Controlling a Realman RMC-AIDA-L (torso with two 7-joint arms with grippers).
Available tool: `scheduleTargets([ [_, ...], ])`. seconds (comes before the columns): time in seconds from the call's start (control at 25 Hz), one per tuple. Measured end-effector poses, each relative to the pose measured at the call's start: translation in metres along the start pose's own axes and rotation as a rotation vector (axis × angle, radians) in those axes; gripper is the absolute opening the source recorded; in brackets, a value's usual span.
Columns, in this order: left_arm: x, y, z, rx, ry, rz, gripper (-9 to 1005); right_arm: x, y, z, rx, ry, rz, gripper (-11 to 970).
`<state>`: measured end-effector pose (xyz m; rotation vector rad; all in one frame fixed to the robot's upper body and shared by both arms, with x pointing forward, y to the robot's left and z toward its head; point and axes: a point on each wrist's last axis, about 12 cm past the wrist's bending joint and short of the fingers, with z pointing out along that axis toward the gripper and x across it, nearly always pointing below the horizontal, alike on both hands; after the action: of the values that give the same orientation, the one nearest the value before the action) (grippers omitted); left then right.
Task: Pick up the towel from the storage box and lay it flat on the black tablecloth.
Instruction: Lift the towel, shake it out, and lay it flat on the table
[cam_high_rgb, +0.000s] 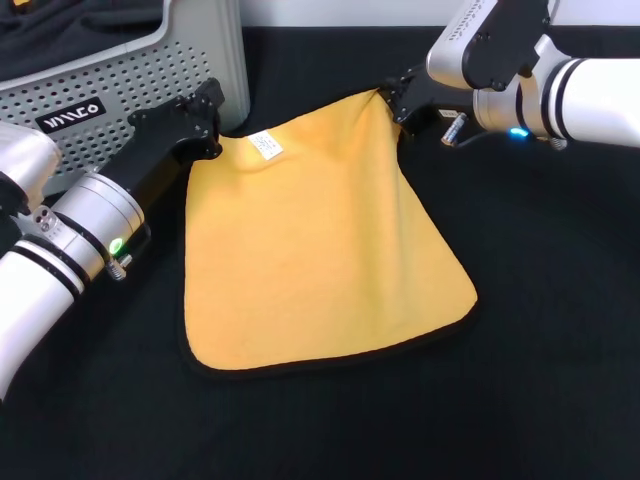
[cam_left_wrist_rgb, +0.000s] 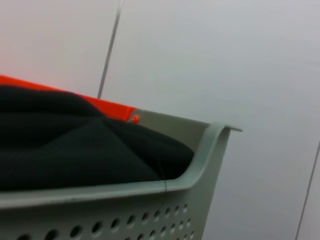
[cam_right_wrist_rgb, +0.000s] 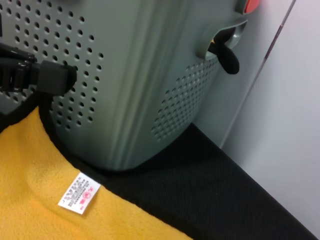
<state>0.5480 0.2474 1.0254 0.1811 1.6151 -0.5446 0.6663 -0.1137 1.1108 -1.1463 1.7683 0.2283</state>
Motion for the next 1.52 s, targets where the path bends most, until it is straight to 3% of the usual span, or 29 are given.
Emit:
scheduleTargets([
  [1.16, -0.003, 0.000, 0.003, 0.007, -0.015, 0.292, 17, -0.015, -0.009, 0.005, 0.021, 0.000, -0.122, 75],
  [1.52, -0.007, -0.003, 0.009, 0.020, -0.024, 0.318, 17, -0.015, -0.010, 0.007, 0.019, 0.013, -0.125, 78],
])
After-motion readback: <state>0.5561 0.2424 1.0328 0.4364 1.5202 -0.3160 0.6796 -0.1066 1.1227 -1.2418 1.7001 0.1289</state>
